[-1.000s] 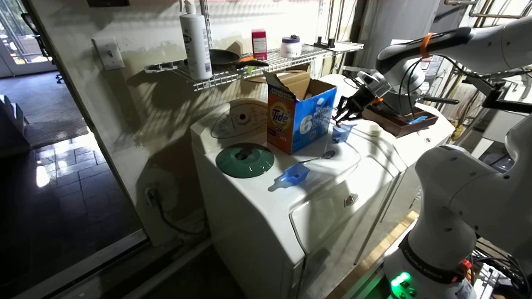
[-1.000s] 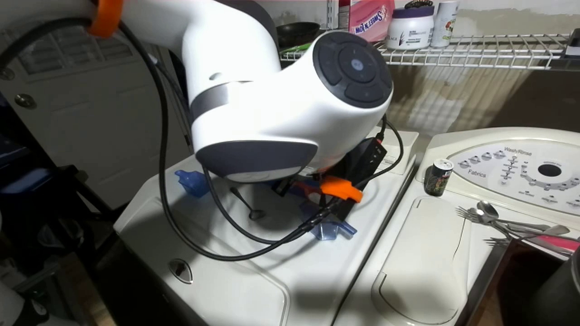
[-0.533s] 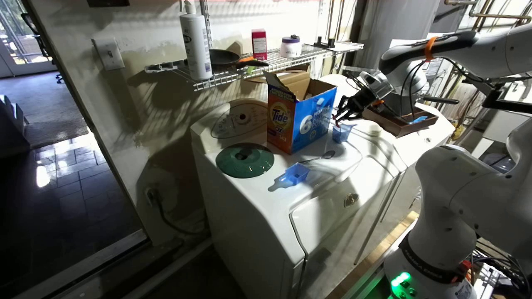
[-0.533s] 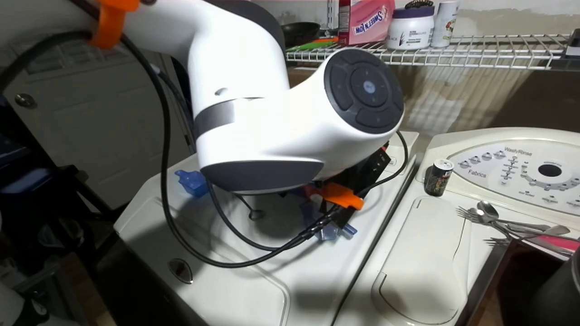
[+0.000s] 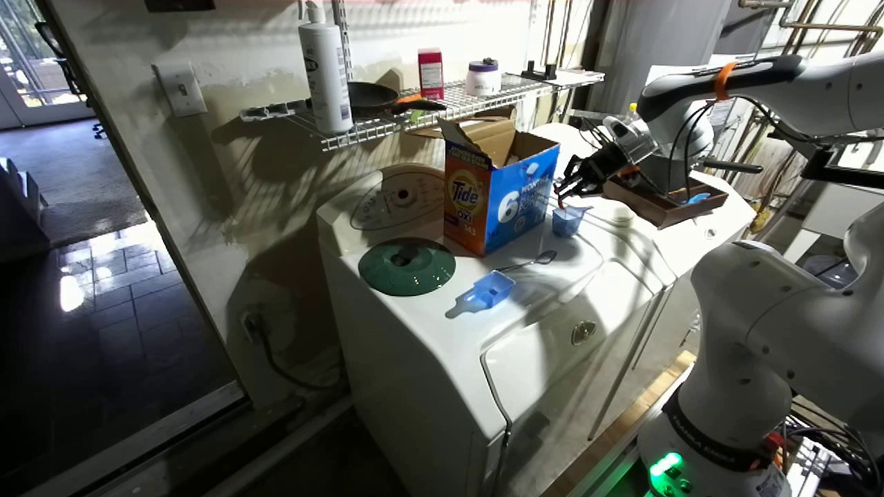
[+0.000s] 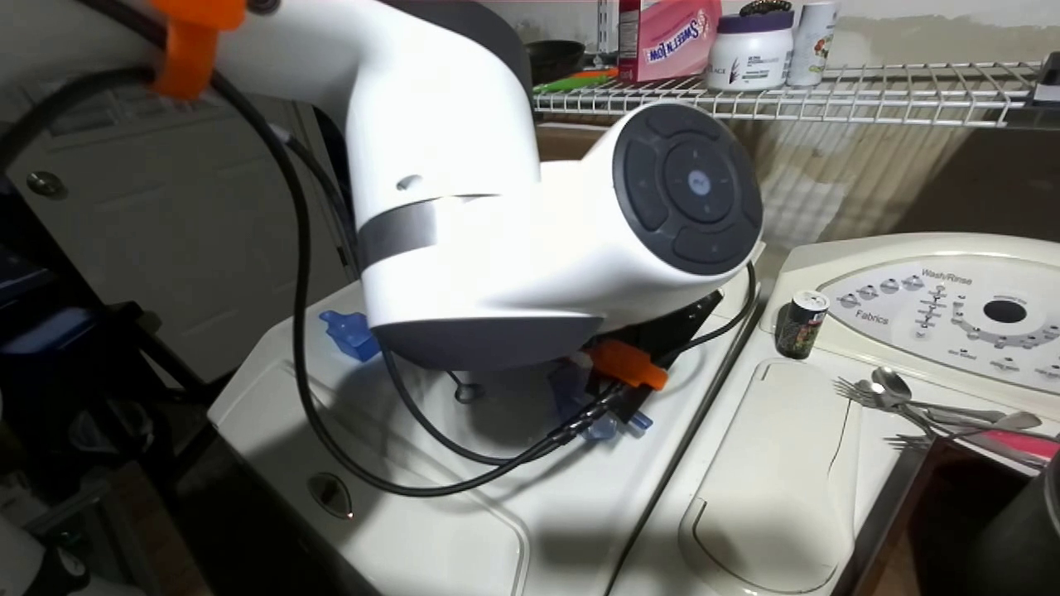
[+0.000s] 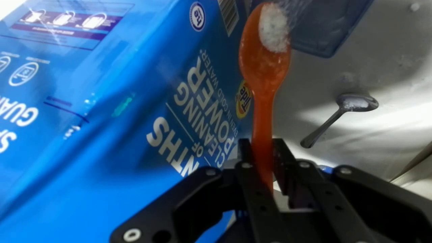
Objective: Pour the contents of the orange spoon into the blue cup on the right
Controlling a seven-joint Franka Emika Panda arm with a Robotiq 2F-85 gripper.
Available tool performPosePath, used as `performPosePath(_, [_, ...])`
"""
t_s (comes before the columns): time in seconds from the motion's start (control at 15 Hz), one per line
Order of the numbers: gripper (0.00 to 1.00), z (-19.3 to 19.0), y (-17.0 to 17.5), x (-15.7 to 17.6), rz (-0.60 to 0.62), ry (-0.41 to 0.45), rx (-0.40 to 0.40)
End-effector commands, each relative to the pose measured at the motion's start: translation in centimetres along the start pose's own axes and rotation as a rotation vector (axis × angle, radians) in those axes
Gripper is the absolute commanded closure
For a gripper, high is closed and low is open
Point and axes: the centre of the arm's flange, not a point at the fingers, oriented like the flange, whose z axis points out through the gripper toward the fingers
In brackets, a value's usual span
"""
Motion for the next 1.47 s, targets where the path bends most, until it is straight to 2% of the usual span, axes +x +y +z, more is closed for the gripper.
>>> performPosePath(0.0, [0.95,-0.7,0.4,-0.2,0.031,0.076,-0.032])
performPosePath(1.4, [0.95,-1.8,0.6,-0.3,0.079,0.129,-0.090])
